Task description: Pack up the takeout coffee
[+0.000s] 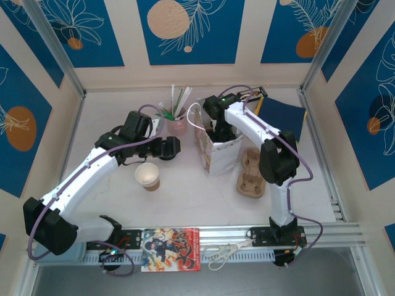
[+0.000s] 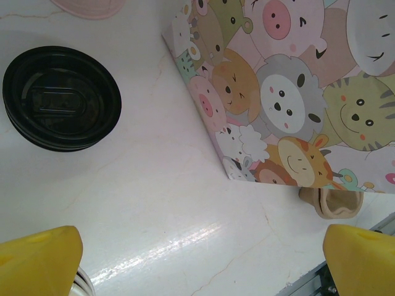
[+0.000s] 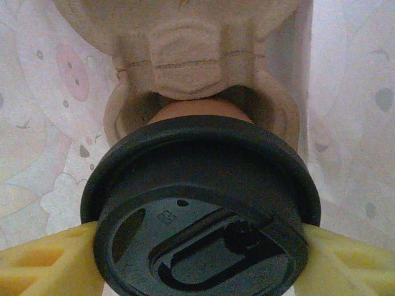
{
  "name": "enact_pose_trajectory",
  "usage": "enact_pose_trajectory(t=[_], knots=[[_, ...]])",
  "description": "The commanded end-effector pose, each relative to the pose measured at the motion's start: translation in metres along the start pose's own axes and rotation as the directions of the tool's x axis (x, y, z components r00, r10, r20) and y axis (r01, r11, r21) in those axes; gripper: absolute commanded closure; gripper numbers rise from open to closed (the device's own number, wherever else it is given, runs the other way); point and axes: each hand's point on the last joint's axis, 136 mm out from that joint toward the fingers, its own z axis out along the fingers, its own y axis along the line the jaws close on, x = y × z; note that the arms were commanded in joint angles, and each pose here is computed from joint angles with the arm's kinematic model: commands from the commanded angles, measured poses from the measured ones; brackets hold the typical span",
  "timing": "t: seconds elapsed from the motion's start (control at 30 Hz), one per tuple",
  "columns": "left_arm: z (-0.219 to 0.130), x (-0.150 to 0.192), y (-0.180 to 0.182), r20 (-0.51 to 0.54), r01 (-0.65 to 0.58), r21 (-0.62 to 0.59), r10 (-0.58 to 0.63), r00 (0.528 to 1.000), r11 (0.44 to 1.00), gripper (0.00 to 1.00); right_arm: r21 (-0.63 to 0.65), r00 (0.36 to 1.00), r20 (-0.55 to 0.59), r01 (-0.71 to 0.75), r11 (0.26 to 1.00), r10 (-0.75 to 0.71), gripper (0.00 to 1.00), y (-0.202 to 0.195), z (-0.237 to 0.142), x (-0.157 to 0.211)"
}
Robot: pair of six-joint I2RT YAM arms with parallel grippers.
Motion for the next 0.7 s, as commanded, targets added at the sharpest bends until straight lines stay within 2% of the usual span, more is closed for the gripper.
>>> enact_pose_trajectory(t=[0.0,0.37,0.67], knots=[[-0.005,-0.004,0.0,0.0,-0.004,0.001,0.004,1.0,1.0,0.0,0.018,0.997,-0.078,-0.009,1.0,0.01,0.3,-0.003,0.036,0.0],[-0.004,-0.004,-0.005,-0.007,-0.01,0.026,0.01,1.0,1.0,0.0,0.019,0.996,-0.086,-0.011,1.0,0.013,0.3,-0.004,0.042,0.0],[-0.002,0.0,-0.027,-0.038,-0.019,0.156,0.025,0.999,0.988,0.0,0.016,0.997,-0.082,-0.011,1.0,0.012,0.3,-0.003,0.04,-0.002]])
